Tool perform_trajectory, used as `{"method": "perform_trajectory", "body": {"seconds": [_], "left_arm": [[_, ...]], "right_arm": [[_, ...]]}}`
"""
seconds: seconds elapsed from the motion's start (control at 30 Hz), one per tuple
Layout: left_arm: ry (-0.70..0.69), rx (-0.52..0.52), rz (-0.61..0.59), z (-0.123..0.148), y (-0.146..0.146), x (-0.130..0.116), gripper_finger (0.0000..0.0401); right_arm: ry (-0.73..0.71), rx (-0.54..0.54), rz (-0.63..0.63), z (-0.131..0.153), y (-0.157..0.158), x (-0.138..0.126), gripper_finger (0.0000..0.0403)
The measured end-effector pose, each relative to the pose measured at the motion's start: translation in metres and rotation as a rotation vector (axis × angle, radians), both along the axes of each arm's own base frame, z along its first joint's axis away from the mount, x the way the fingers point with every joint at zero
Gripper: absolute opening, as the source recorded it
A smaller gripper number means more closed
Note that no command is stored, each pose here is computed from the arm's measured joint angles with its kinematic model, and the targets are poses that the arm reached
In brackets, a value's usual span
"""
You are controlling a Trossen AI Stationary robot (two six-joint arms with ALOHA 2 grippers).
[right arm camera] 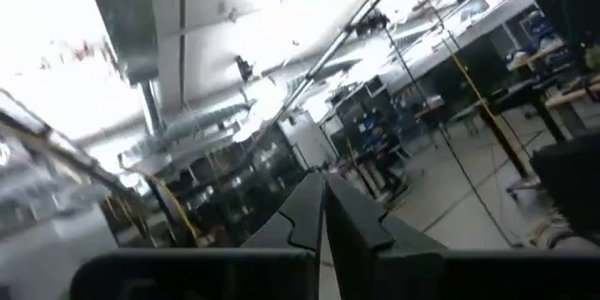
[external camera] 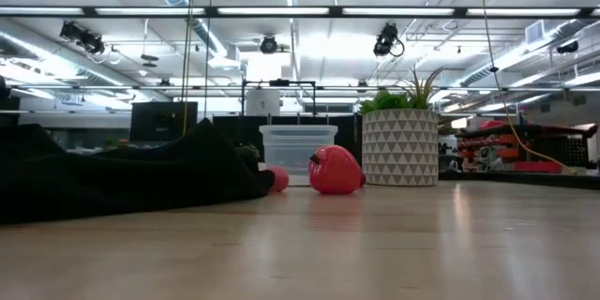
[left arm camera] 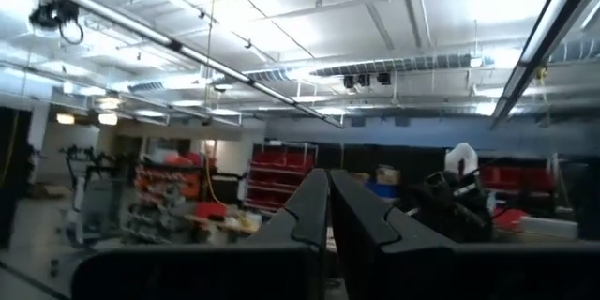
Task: Pick and placing Produce into tupperware
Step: Put the watermelon into the transparent bin
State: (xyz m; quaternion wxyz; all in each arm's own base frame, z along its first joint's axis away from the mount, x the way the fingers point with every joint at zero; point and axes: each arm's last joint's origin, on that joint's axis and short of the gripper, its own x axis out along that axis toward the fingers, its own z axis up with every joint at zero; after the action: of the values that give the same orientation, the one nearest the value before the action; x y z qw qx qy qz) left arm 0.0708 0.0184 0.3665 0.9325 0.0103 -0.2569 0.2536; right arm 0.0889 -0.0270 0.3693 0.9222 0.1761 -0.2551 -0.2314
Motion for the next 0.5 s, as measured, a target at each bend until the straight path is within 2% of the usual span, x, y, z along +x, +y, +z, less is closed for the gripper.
{"method": "perform_trajectory", "body": {"seconds": [0.13,0.2,0.33,0.5], "left_arm": [[0.069,0.02,0.069,0.041,0.003,0.02,0.0032],[0.152,0.013,0.071,0.056,0.004,0.032,0.0034],[0.447,-0.07,0.043,0.07,0.007,0.06,0.003],[0.778,-0.179,0.051,0.067,0.014,0.102,0.0021]], "right_arm": [[0.27,0.017,0.034,0.028,-0.005,0.012,0.0013],[0.399,0.044,0.052,0.039,-0.007,0.015,0.001],[0.627,0.084,0.061,0.055,-0.01,0.021,0.0005],[0.795,0.074,0.049,0.07,-0.014,0.027,0.0009]]}}
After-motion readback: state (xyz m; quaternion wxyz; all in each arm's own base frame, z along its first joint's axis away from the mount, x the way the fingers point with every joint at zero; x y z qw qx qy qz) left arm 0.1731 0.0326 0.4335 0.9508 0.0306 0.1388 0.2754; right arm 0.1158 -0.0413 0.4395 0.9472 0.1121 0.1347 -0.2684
